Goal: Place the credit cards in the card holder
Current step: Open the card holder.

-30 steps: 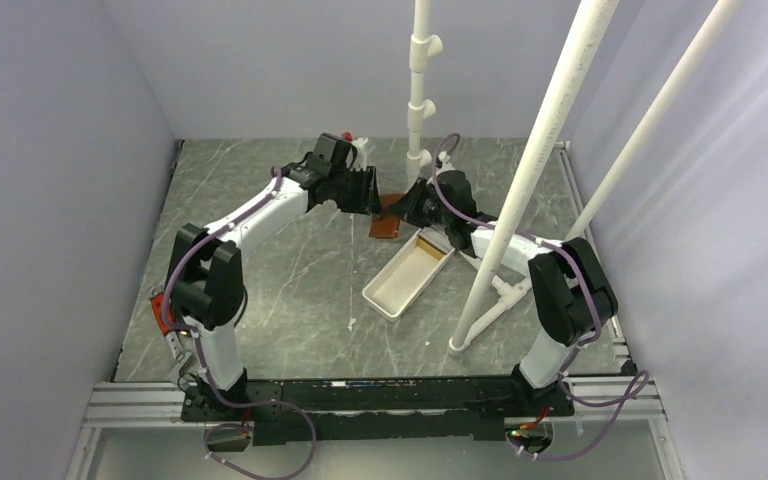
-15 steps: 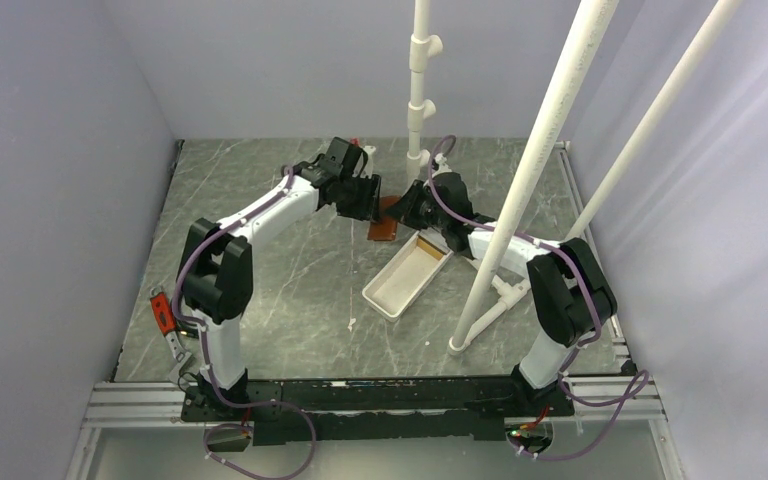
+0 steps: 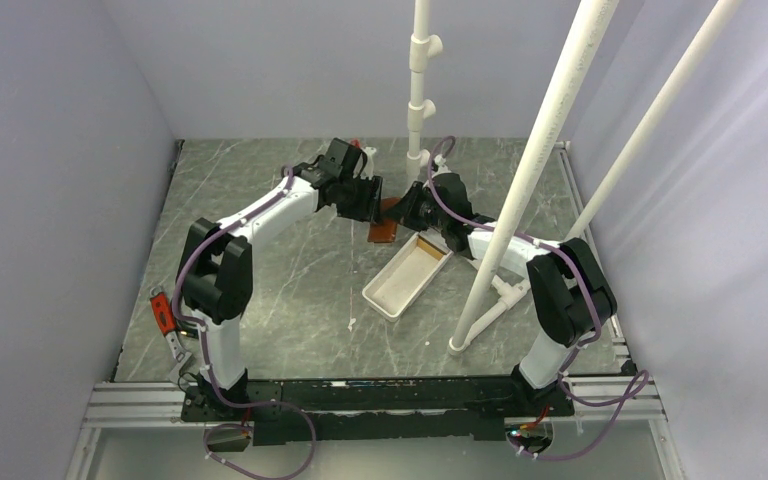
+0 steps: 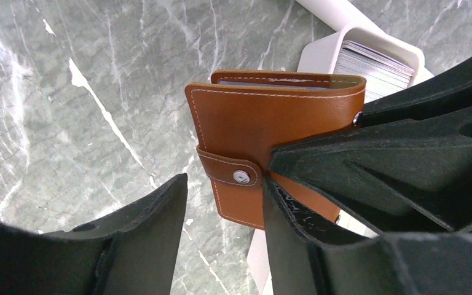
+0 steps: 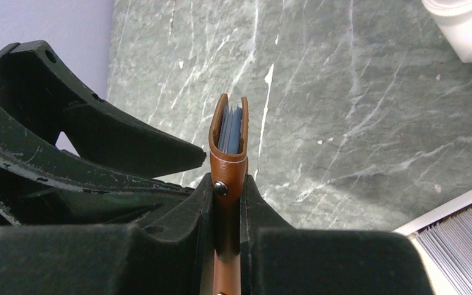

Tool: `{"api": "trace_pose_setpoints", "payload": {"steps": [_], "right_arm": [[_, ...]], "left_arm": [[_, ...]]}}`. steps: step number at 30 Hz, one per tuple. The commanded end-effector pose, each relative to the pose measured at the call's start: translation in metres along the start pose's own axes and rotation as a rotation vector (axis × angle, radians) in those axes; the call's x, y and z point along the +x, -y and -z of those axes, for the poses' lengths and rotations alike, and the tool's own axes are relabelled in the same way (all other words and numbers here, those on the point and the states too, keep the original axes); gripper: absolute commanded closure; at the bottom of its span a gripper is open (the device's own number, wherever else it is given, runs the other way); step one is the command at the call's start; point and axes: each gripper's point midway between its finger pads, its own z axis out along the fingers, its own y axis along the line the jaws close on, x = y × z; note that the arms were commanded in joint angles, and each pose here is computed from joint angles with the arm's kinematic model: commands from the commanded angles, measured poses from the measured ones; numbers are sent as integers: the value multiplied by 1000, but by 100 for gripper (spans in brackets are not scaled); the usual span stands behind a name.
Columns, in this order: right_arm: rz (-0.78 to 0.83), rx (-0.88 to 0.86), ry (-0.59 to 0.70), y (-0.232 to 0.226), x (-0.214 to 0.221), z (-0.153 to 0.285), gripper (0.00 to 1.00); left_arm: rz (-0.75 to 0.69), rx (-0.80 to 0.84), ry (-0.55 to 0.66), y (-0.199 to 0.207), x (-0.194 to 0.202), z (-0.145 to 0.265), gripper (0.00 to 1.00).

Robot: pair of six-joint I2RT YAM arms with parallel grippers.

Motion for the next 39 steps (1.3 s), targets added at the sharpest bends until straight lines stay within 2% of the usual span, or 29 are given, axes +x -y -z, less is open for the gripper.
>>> {"api": "trace_pose_setpoints", "payload": {"steps": [1, 5, 7, 8, 10, 17, 24, 25, 27, 29, 30, 31, 34, 39], "right_arm": [[18, -204, 70, -68, -31, 20, 100], [18, -207, 83, -72, -38, 27, 100], [12, -214, 79, -72, -41, 29, 100], [9, -225, 66, -72, -41, 29, 100], [6, -261, 33, -68, -44, 32, 100], [23, -430, -98, -62, -47, 47, 100], [-4, -561, -171, -73, -39, 49, 100], [0, -563, -174, -74, -39, 49, 100], [20, -548, -180, -72, -38, 48, 100], [44, -538, -187, -71, -36, 48, 100], [54, -544, -191, -72, -35, 49, 100], [61, -553, -195, -74, -33, 50, 100], [71, -578, -214, -77, -28, 53, 100], [119, -632, -256, -90, -18, 58, 100]], "left_arm": [[-12, -62, -28, -7, 0, -4, 53], [-11, -194, -117, -32, 13, -8, 69], [-28, -215, -119, -36, 10, -3, 81], [-33, -213, -111, -36, 8, 0, 93], [-33, -163, -64, -36, -4, 10, 100], [6, 151, 78, -16, -38, 55, 100], [51, 356, 27, 6, -28, 69, 100], [61, 374, 23, 6, -27, 74, 93], [79, 442, 26, 9, -26, 90, 62], [56, 489, 96, 14, -32, 105, 32], [39, 489, 138, 15, -35, 109, 20], [30, 496, 164, 18, -36, 113, 12], [22, 517, 171, 21, -33, 114, 5], [30, 638, 125, 30, -27, 110, 5]]}}
